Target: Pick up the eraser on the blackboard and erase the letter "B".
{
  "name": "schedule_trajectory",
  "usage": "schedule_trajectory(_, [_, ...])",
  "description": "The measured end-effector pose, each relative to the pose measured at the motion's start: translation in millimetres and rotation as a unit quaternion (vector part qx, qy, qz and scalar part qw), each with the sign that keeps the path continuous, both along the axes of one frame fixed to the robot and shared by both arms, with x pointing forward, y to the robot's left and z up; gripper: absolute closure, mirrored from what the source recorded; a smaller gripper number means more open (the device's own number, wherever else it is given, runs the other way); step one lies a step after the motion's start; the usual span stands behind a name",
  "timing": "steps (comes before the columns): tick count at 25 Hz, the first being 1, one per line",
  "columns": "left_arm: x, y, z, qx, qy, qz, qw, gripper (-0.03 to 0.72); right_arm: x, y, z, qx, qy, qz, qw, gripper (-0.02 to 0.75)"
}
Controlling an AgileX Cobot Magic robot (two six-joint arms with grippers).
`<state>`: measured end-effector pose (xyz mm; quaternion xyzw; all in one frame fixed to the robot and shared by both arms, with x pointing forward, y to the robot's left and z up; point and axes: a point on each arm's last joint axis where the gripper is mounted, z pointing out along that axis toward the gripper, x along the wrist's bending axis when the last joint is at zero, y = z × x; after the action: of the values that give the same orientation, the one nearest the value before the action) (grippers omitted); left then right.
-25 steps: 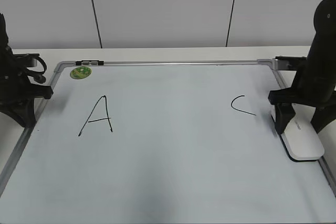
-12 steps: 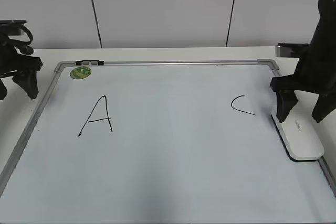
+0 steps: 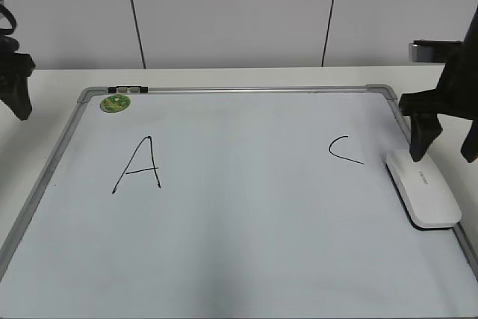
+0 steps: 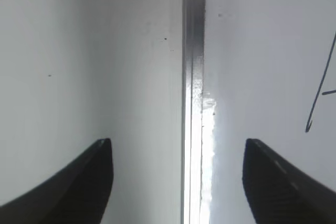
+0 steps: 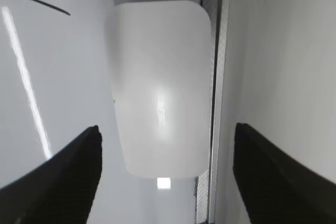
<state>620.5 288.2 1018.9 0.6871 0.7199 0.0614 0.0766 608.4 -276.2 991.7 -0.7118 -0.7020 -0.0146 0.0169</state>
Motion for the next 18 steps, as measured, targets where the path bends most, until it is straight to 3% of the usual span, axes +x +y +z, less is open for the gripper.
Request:
schedule_trajectory(4, [-38, 3, 14, 0.009, -0.03, 0.009, 0.999, 0.113, -36, 8, 21, -0.004, -0.032, 0.004, 0.999, 0.164])
schedule_trajectory(10, [-123, 7, 13, 0.014, -0.054, 0.008, 0.998, 0.118, -104, 13, 36, -0.003, -0.114, 0.014, 0.993, 0.172])
schedule_trajectory(18, [-229, 10, 48, 0.017, -0.188, 0.0, 0.982, 0.14, -176, 14, 64, 0.014, -0.21, 0.036, 0.977, 0.178])
